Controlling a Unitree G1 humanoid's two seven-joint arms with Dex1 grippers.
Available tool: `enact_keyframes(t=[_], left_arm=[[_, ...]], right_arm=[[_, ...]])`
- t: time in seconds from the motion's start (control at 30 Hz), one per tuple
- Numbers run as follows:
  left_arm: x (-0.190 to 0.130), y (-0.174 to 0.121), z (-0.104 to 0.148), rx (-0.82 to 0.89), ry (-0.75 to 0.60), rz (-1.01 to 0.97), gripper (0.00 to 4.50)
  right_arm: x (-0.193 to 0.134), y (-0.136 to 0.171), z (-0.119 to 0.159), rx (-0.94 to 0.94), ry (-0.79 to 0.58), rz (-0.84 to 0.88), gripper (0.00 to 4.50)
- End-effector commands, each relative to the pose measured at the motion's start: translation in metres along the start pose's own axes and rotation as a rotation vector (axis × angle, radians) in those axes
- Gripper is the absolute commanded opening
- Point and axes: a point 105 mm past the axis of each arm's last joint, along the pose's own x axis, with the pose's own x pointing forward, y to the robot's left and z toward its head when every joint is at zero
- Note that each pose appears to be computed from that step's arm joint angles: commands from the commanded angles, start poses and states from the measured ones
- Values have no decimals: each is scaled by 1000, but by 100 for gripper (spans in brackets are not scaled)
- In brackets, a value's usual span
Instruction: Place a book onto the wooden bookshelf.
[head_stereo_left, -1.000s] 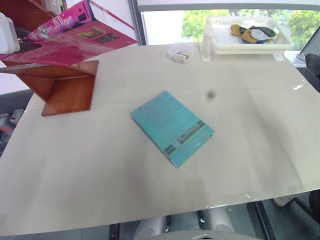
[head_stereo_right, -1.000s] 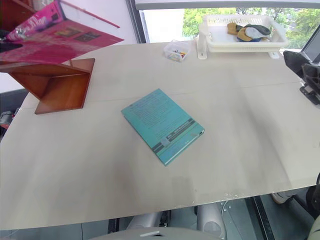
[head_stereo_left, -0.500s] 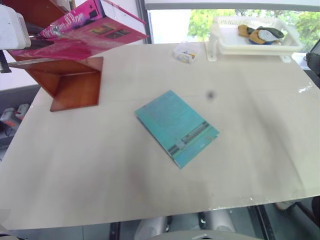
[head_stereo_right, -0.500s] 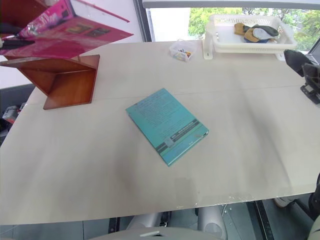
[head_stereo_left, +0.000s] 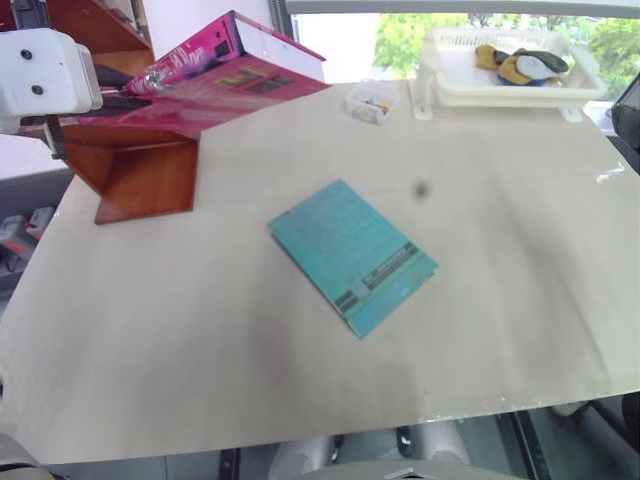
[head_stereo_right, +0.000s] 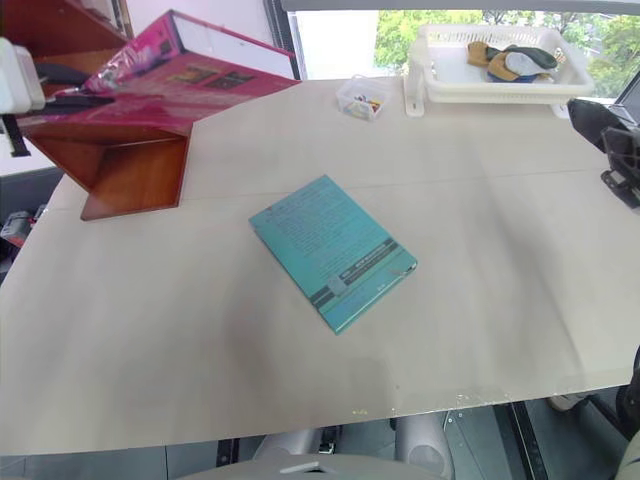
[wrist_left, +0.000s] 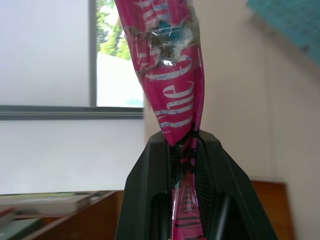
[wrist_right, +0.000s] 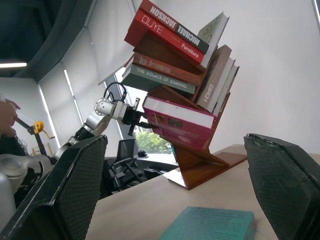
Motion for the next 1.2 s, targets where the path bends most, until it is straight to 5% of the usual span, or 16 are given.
enact_keyframes(t=[0.03,0.47,1.2], left_arm=[[-26,19,-13,77,132,78,16],[-68,19,-70,108,463,70,16],[-68,7,-108,24,568,31,16]], right_arm=[[2,13,15,-71,0,77,450],[3,9,12,-61,-1,70,450],[-5,13,13,-74,4,47,450]])
